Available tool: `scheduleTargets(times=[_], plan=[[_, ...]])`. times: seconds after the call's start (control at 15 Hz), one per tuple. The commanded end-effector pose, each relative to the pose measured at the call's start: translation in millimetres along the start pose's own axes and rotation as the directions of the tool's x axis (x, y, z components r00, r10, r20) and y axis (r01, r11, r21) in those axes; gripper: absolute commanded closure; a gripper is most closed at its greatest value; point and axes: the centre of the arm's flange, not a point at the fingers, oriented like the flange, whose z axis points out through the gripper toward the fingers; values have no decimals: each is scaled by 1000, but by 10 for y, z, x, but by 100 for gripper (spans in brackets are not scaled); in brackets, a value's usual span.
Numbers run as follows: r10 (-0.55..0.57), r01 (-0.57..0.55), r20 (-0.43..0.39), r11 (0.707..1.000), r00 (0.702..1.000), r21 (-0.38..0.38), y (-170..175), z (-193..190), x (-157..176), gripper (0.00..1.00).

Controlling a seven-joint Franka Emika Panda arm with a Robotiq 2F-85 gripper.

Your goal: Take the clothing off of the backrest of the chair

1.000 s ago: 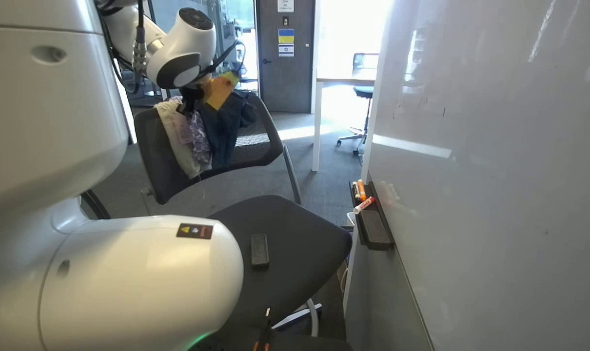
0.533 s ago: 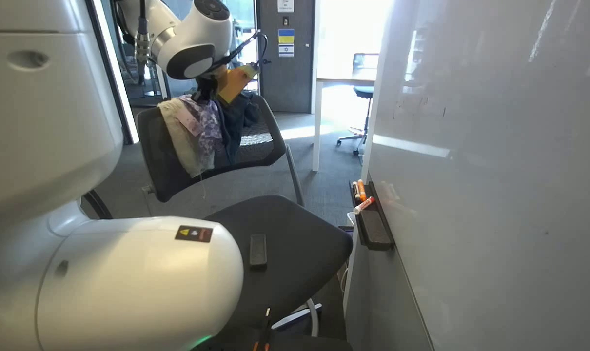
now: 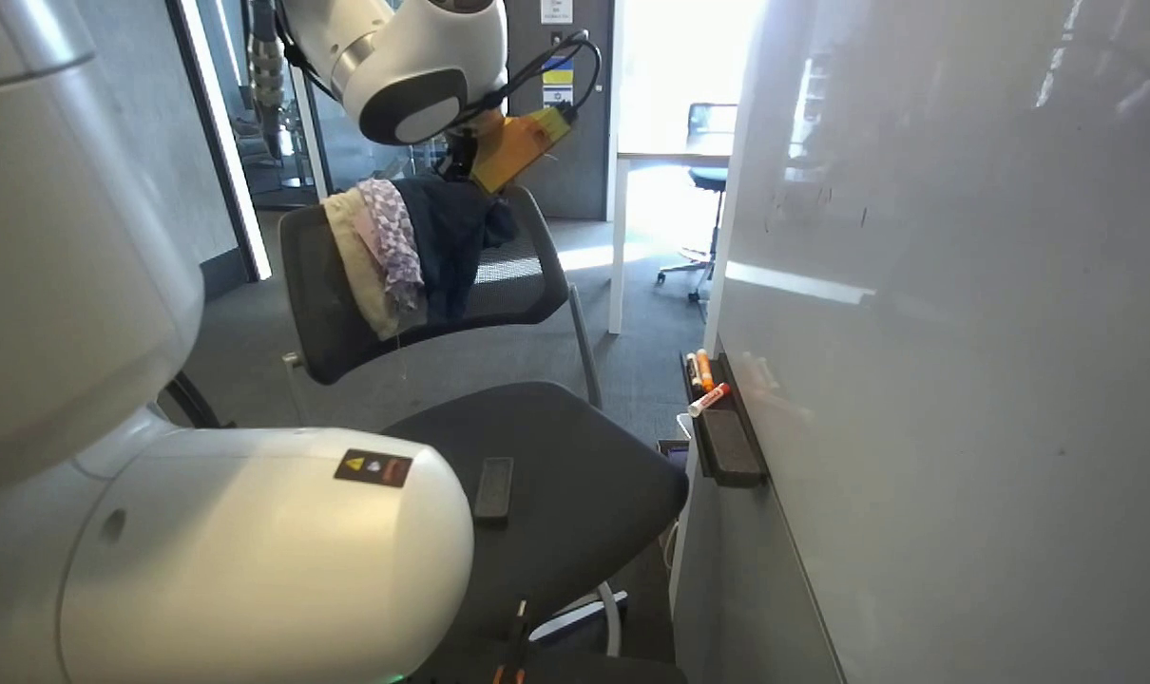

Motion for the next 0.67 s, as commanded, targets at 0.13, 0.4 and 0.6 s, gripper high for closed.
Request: scheduleTargets(times=[0.13,0.4,0.6], plan=[[18,-17,-9,999,1000,33,-159,-98,233,47],[74,-82,44,971,996,223,-236,212,435,16],[136,-141,42,903,990,407,-270,459,544,0]])
